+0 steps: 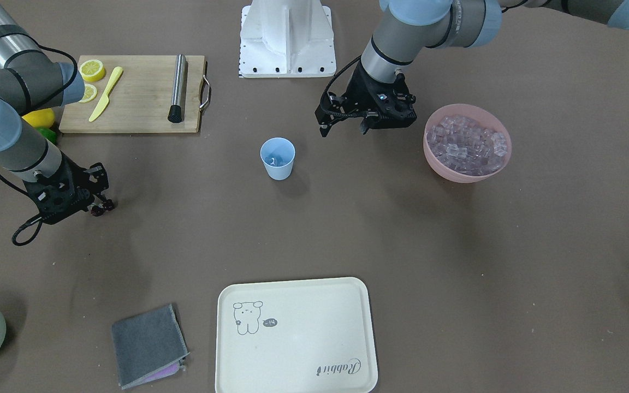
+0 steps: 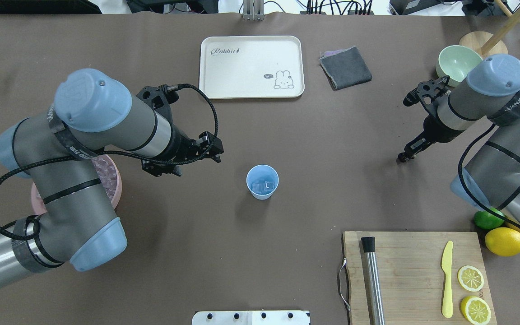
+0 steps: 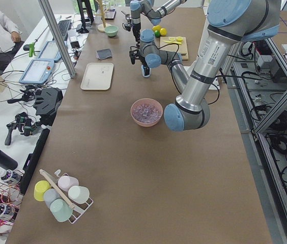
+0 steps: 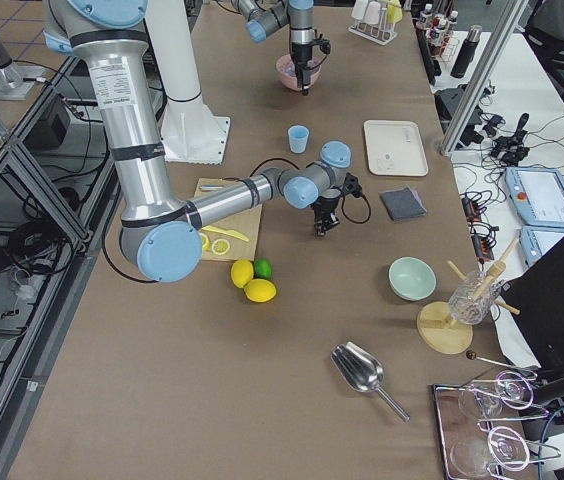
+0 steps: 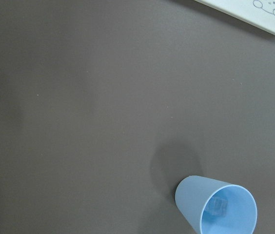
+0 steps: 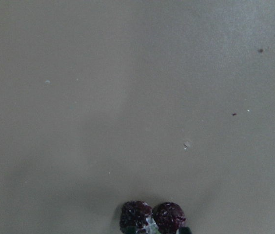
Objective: Put ice and cherries in cup
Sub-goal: 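Grasp the pair of dark cherries with the right gripper while the left arm withdraws, then drop the cherries into the blue cup while the left arm returns to rest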
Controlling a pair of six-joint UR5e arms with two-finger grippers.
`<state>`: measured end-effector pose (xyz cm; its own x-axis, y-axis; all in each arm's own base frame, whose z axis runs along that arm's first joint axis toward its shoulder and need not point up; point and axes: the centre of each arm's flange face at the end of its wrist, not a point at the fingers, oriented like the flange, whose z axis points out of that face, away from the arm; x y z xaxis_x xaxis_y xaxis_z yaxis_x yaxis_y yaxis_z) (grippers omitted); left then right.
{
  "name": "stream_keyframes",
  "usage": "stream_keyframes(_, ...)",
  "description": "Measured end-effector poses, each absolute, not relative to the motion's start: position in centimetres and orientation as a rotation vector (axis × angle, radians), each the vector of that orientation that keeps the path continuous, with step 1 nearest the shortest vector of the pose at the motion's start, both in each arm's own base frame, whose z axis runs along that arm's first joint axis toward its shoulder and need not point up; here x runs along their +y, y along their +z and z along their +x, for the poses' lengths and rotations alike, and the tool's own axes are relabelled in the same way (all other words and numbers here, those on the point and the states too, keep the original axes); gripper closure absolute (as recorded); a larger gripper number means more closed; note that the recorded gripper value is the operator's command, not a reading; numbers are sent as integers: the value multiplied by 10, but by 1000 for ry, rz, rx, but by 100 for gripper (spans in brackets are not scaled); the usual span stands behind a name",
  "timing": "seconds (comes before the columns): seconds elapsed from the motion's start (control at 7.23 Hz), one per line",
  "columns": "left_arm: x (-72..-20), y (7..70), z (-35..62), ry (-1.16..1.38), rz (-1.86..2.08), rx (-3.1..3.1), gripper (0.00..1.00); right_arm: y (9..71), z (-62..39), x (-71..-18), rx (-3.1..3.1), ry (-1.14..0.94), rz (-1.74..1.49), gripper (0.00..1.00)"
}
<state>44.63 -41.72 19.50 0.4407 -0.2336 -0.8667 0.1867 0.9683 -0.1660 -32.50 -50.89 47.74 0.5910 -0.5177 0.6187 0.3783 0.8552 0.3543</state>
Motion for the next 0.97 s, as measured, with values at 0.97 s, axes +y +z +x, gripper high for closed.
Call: stream_keyframes(0.97, -434, 261, 338, -129, 76, 1027, 3, 365, -299, -526, -858, -413, 162, 100)
